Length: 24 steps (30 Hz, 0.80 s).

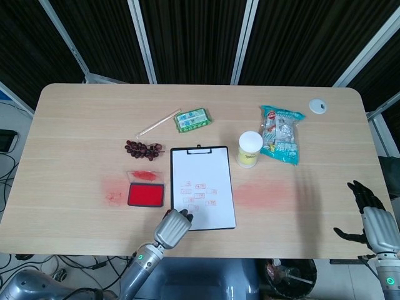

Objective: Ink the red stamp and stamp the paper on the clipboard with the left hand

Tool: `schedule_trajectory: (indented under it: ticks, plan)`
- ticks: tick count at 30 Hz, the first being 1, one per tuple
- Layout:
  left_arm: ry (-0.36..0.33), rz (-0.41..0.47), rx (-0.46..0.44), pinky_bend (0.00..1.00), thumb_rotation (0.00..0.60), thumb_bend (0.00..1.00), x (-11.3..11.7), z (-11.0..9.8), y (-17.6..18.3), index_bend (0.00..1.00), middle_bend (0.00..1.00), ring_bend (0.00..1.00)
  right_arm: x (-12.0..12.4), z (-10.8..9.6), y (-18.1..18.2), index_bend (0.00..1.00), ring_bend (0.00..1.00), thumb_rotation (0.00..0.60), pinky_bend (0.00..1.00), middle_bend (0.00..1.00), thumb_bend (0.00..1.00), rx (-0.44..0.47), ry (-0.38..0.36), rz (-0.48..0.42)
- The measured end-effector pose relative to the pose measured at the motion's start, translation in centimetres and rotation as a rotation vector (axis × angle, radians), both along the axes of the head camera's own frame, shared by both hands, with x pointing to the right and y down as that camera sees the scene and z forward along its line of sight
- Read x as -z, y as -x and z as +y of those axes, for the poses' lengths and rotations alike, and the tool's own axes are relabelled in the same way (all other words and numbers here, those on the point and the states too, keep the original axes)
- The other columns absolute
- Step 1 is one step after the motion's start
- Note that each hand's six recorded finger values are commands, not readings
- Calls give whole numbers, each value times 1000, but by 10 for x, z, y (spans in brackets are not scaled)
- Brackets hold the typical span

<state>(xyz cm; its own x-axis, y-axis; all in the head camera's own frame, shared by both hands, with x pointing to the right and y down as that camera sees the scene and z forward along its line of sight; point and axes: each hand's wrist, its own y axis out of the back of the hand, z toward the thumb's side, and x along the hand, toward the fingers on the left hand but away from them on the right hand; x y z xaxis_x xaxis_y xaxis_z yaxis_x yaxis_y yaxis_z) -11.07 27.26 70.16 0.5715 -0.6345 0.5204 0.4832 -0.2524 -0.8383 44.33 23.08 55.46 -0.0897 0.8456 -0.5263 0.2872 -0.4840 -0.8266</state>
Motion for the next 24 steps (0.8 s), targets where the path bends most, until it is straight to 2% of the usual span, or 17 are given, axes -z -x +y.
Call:
schedule_trajectory:
  ticks: [24]
  plan:
    - [18, -31, -22, 1000, 600, 468, -7, 8, 4, 731, 795, 956, 0, 0, 0, 0, 0, 600, 135, 0, 139, -4, -2, -5]
